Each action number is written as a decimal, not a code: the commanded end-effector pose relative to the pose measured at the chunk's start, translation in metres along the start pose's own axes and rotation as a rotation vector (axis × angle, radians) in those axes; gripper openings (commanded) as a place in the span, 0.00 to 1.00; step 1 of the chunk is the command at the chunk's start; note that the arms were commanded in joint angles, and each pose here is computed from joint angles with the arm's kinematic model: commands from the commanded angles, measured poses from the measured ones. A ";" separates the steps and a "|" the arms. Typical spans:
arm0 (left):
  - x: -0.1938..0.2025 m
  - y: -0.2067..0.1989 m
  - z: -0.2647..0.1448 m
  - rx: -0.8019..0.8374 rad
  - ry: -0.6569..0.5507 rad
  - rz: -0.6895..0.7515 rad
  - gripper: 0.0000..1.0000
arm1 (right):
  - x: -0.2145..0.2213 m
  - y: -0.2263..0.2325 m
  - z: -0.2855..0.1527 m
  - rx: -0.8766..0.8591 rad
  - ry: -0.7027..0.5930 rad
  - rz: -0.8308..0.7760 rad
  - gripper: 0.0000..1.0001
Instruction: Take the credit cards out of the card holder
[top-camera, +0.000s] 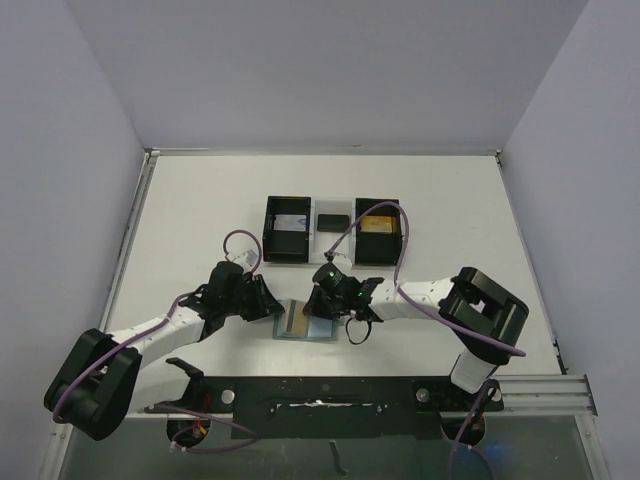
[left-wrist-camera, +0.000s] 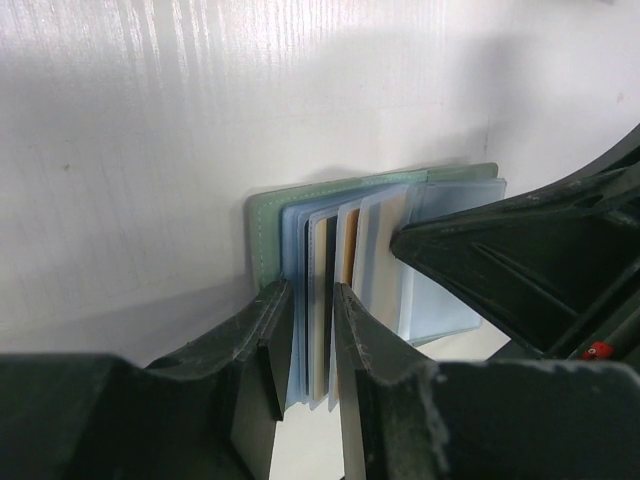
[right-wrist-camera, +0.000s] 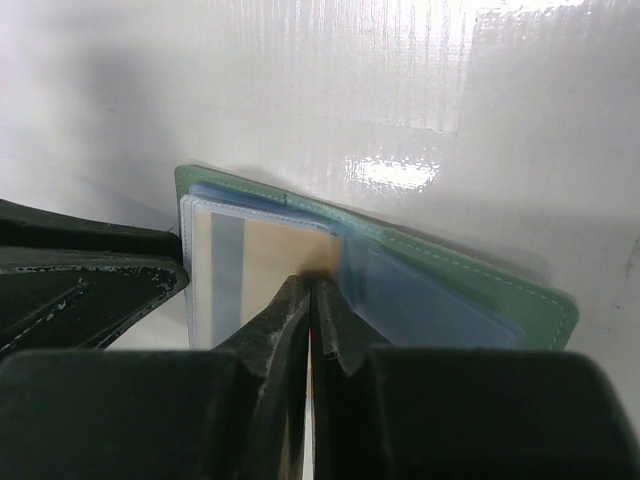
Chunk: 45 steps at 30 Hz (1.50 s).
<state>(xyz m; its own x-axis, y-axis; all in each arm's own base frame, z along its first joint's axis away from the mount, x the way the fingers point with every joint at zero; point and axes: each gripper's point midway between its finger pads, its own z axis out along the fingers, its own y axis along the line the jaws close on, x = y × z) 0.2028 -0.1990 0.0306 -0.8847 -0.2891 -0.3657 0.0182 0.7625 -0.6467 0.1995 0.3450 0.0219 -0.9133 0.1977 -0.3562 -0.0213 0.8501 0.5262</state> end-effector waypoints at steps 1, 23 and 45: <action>-0.015 -0.019 -0.002 0.059 -0.047 0.034 0.22 | 0.008 -0.021 0.003 0.068 0.006 0.021 0.00; -0.018 -0.050 -0.014 0.118 -0.073 0.115 0.35 | 0.018 -0.044 0.003 0.087 0.001 0.051 0.00; -0.007 -0.045 -0.004 0.081 -0.061 0.134 0.34 | 0.020 -0.049 0.002 0.085 0.000 0.059 0.00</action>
<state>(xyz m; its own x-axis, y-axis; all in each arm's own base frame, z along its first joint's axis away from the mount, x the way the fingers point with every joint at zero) 0.1947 -0.2205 0.0496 -0.8670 -0.2163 -0.4488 0.1313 0.7698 -0.6247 0.1984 0.3409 0.0170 -0.8965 0.2882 -0.3365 0.0345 0.8026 0.5956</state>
